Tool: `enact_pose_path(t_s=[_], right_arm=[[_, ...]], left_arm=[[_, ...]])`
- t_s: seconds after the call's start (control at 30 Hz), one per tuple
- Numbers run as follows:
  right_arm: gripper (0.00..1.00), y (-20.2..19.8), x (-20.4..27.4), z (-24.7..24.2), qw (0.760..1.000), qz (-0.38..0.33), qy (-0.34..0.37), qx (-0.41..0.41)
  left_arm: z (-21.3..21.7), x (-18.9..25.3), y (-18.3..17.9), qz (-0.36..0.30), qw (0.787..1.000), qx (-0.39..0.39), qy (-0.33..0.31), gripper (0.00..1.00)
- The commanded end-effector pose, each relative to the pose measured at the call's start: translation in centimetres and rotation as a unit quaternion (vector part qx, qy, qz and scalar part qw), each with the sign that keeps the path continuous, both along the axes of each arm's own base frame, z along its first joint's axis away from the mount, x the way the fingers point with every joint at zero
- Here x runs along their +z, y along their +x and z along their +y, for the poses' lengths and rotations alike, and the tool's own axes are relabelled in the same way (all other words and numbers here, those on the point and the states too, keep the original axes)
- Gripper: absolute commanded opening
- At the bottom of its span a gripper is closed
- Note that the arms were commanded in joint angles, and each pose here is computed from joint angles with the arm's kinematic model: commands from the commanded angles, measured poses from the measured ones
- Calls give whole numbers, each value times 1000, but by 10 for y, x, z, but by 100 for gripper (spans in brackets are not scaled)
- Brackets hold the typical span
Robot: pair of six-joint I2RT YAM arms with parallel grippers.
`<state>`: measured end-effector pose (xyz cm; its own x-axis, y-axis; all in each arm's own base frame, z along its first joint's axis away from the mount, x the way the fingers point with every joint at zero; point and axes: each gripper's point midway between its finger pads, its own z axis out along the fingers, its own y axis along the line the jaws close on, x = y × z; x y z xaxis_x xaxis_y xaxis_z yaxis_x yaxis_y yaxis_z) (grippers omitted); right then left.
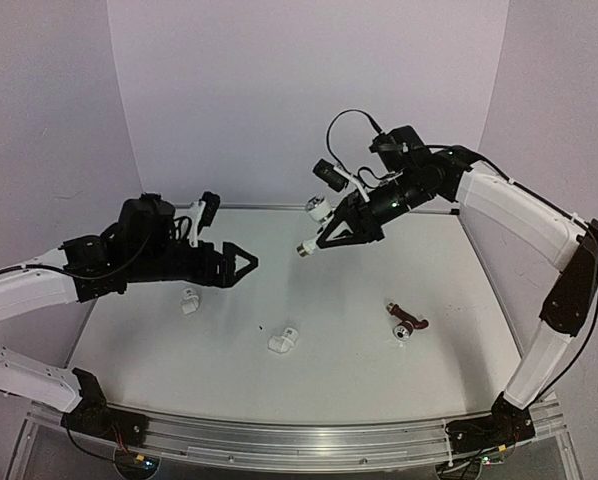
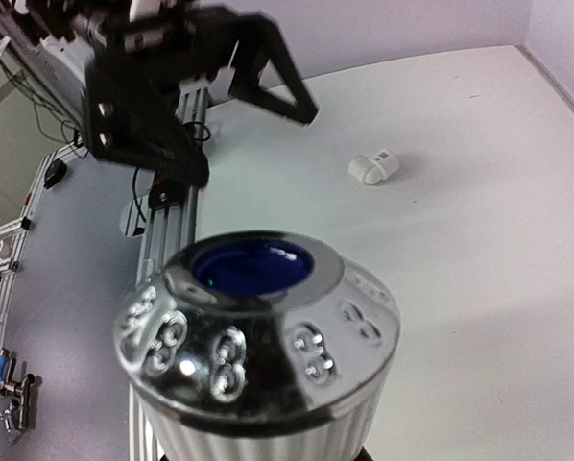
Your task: Install the water faucets
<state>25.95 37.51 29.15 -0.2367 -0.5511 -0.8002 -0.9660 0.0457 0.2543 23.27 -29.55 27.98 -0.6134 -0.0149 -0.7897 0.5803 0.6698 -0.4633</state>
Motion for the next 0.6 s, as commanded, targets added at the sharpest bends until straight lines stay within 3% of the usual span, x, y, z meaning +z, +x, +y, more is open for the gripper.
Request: enact_pose_path(t_s=[0.0, 0.17, 0.57], right_arm=[[0, 38, 22, -34, 996, -21, 33, -77], [0, 51, 20, -62, 993, -8, 47, -112], [0, 48, 2, -69, 991, 24, 51, -120]], left_arm=[[-3, -64, -2, 20, 999, 8, 35, 100], [2, -94, 2, -17, 999, 38, 24, 100], [-41, -181, -11, -46, 990, -20, 135, 97]])
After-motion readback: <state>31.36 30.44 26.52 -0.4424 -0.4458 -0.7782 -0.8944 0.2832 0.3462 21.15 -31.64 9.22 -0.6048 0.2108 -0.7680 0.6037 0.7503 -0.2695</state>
